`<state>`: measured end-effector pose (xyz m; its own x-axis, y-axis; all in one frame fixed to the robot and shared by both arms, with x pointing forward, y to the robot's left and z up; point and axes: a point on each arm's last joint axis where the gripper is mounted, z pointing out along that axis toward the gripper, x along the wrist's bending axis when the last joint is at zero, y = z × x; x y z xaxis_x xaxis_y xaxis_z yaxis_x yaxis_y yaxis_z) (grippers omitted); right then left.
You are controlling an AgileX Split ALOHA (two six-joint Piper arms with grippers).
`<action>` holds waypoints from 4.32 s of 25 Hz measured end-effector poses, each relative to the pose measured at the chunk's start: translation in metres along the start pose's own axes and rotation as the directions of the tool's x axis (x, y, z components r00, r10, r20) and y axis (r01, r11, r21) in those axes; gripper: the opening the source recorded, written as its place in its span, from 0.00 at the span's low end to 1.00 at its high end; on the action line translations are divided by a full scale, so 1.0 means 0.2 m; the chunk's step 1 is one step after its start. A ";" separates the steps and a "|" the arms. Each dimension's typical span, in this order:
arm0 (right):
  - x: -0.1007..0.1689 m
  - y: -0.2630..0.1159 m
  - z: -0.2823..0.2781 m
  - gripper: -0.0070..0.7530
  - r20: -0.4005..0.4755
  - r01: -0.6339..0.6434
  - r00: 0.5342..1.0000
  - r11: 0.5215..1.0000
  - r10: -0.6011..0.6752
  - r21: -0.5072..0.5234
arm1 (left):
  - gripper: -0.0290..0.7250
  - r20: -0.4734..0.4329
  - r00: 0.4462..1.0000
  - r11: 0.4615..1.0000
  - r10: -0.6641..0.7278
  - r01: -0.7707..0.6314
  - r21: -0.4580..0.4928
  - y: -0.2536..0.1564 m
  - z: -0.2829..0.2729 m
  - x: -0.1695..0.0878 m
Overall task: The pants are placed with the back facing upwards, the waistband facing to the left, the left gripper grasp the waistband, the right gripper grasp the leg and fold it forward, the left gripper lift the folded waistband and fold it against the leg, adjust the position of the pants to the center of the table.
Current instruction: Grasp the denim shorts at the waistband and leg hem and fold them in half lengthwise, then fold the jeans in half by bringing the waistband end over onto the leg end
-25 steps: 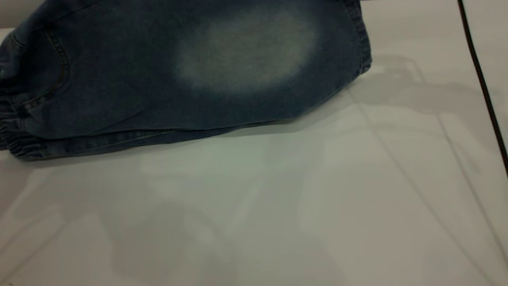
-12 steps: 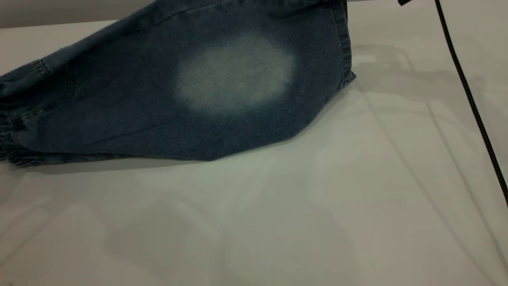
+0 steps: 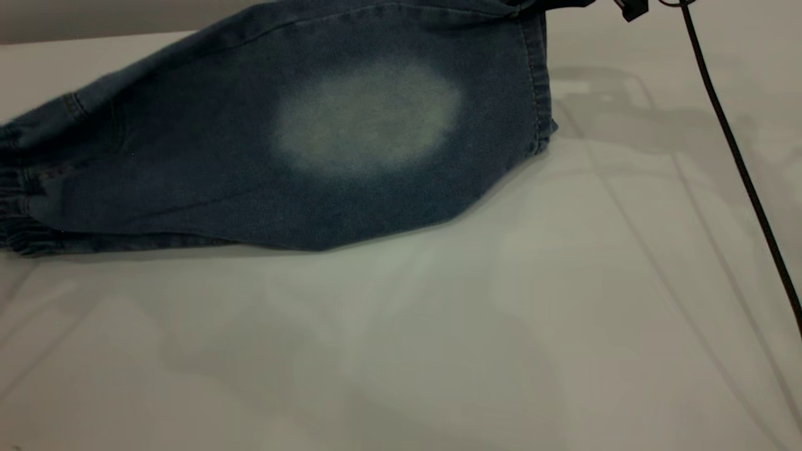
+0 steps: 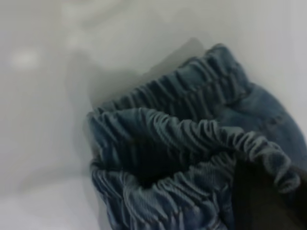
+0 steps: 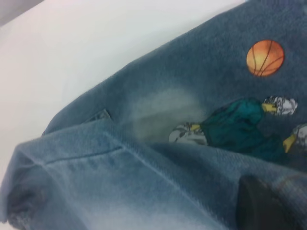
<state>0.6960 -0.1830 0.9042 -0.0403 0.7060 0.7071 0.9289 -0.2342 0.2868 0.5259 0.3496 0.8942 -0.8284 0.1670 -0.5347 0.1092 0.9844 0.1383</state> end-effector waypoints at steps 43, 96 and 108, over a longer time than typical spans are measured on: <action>0.01 0.02 0.06 0.60 -0.118 0.090 0.989 0.996 -0.087 0.023 | 0.67 0.048 0.890 0.891 0.453 -0.453 -0.013 0.03 0.07 -0.12; 0.16 -0.17 0.14 0.64 -0.232 0.280 0.947 0.928 -0.224 0.247 | 0.62 0.104 0.703 0.678 0.704 -0.708 0.199 0.22 -0.03 0.21; 0.16 -0.18 0.14 0.64 -0.233 0.287 0.945 0.923 -0.229 0.256 | 0.74 0.164 0.710 0.658 0.684 -0.699 0.280 0.27 0.08 0.23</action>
<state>0.6720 -0.1334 0.8976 -0.3364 0.5653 0.7531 0.9402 0.1570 0.3021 0.5023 0.4104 0.8647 -0.4236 0.8014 -0.4222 0.8044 0.5471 0.2315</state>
